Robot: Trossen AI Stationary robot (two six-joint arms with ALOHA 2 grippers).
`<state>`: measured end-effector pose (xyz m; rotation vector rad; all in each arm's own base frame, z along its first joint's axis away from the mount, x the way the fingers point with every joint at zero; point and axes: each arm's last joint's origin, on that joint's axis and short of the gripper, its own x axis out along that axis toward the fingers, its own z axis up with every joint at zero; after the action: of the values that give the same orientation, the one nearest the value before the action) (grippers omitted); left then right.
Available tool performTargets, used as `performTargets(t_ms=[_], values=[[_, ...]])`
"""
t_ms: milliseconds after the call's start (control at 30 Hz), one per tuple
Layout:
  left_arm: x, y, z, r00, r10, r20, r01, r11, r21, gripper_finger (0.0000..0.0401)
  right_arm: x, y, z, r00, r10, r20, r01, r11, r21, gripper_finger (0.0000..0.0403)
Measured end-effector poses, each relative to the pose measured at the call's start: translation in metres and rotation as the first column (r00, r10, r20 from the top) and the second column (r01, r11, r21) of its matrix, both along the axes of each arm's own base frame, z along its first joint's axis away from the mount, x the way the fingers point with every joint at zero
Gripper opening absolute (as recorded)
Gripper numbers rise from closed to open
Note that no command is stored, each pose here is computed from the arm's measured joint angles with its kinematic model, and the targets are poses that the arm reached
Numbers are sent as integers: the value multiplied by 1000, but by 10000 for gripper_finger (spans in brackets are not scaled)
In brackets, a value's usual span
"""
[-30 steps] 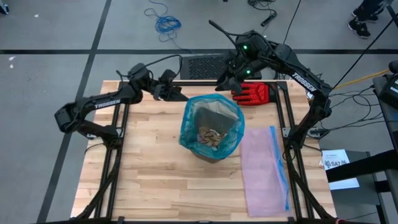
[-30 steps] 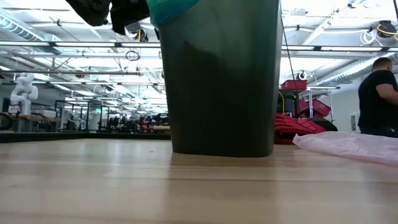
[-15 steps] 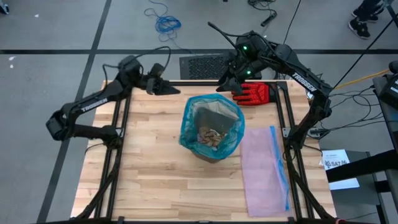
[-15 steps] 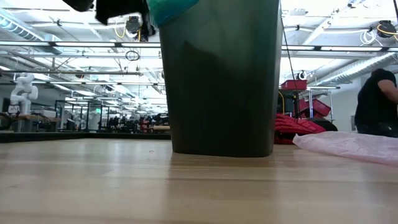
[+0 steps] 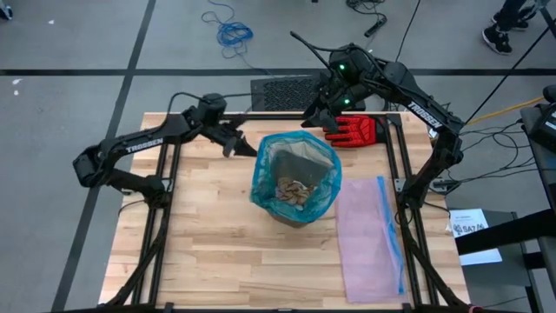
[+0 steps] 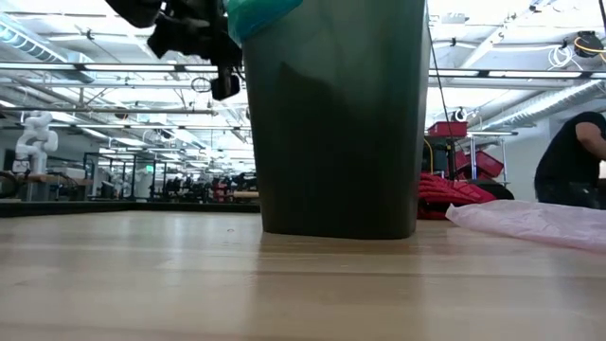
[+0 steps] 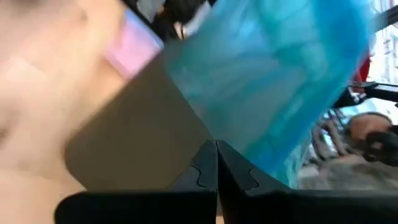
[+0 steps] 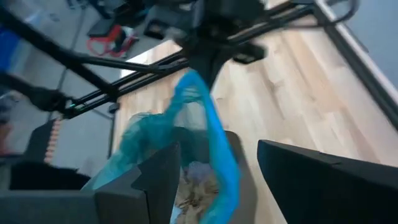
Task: Place trash/remove bag and relplace
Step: Remove the blue trash bag from the trash bin
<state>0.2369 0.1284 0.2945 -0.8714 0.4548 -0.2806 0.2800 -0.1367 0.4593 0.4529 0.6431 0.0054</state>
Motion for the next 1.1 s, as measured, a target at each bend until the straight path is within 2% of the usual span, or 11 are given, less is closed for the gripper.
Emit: performTargets(t_ms=[100, 200, 467, 733, 967, 1100], values=[[7, -11, -2, 997, -76, -2, 76, 996, -42, 0, -3, 0, -4, 997, -46, -69, 46, 999, -7, 208], [10, -19, 8, 992, -119, 40, 120, 992, -29, 0, -5, 0, -11, 989, -49, -138, 52, 998, 22, 208], [1, -21, 41, 985, -111, 131, 112, 994, 4, 0, -3, 2, -15, 986, -31, -164, 37, 999, 34, 201], [-1, -20, 53, 982, -103, 159, 100, 995, 27, 0, 9, -4, -28, 979, -6, -203, 11, 1000, 24, 111], [-1, -20, 52, 985, -84, 153, 80, 996, 30, 0, 19, -9, -38, 976, 32, -214, -21, 998, 53, 67], [-1, -19, 52, 985, -81, 153, 78, 997, 30, 0, 20, -6, -37, 977, 64, -201, -55, 997, 51, 15]])
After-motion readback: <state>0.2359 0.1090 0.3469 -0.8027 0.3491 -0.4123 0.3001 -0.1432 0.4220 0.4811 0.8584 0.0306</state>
